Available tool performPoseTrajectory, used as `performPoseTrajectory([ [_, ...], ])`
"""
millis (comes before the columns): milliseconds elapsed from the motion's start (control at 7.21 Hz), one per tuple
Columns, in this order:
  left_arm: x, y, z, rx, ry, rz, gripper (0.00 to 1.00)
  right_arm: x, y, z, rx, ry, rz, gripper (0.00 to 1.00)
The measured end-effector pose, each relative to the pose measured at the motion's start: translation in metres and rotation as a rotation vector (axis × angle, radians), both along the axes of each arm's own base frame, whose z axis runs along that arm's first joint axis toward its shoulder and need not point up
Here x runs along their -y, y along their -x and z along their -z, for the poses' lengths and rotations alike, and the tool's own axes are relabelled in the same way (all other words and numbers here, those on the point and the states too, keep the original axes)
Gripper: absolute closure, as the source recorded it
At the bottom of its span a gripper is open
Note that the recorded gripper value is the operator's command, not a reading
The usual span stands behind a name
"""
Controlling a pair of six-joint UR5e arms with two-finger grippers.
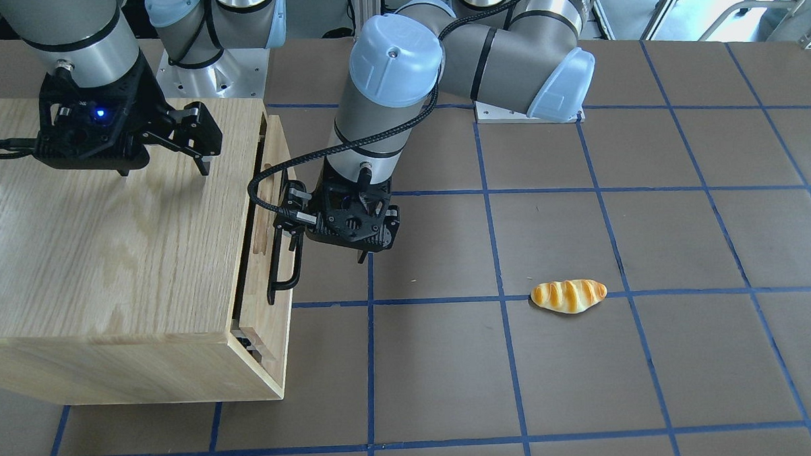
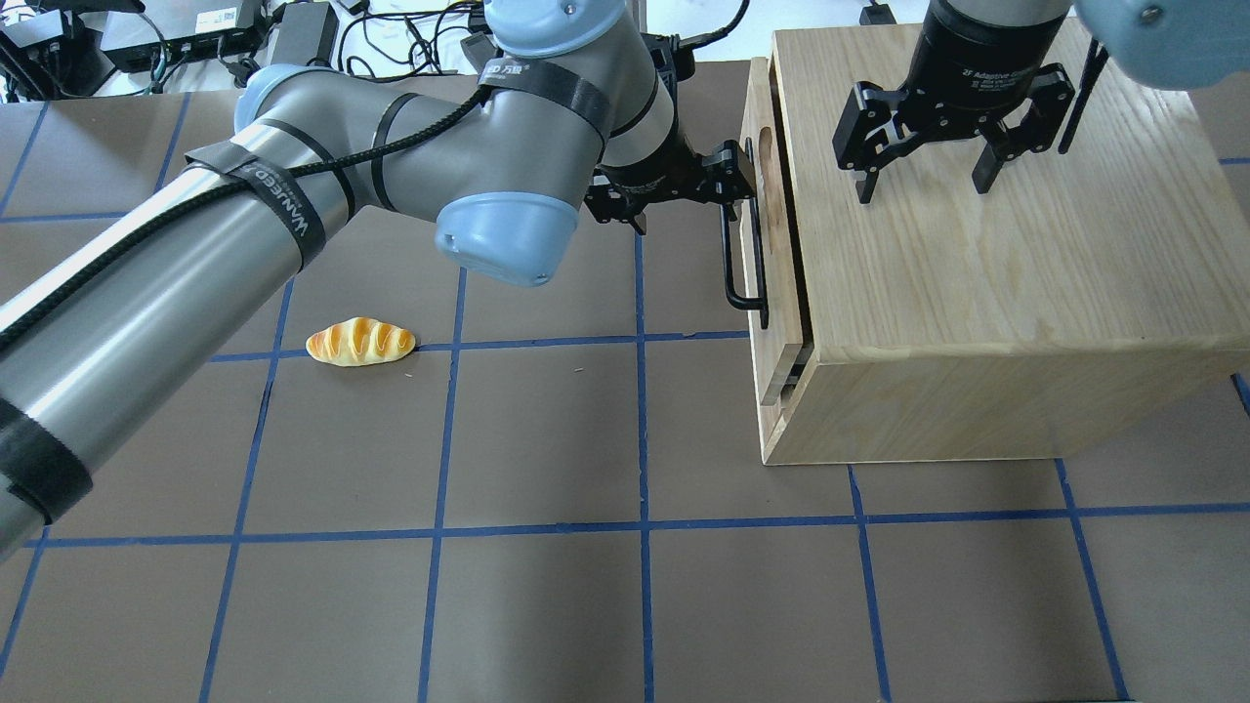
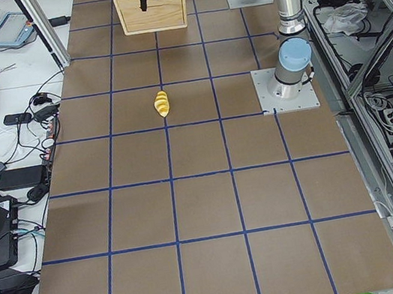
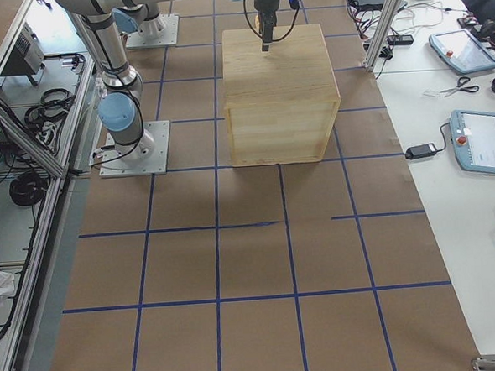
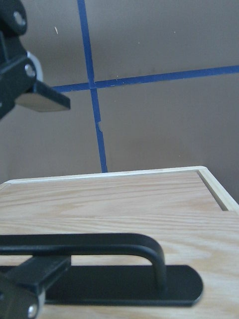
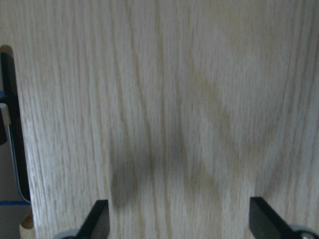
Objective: Open upper drawer
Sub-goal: 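Pull the handle with the left gripper, sliding the drawer out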
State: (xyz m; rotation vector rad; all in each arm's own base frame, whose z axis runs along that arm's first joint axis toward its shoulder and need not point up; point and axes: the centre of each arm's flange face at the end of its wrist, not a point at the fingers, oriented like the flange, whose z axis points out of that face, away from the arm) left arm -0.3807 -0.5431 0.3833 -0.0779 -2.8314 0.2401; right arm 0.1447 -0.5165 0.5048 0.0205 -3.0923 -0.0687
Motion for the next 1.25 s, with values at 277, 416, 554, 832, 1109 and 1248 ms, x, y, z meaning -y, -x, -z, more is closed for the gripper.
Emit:
performPoseTrajectory([
  [277,-0.001,-0.003,-0.008,0.004,0.018,0.009,0.0,0.0,0.0,0.0,0.0,0.0,0.0,0.0],
  [416,-0.001,-0.004,-0.008,0.013,0.023,0.011,0.0,0.0,0.0,0.0,0.0,0.0,-0.001,0.0],
  [554,0.0,-0.004,-0.006,0.023,0.025,0.016,0.0,0.0,0.0,0.0,0.0,0.0,-0.001,0.0],
  [832,0.001,-0.006,-0.003,0.033,0.026,0.023,0.0,0.0,0.0,0.0,0.0,0.0,-0.001,0.0],
  [1109,0.006,-0.014,-0.006,0.034,0.034,0.02,0.0,0.0,0.0,0.0,0.0,0.0,-0.001,0.0],
  [1248,0.009,-0.019,-0.006,0.035,0.037,0.017,0.0,0.0,0.0,0.0,0.0,0.0,-0.001,0.0],
])
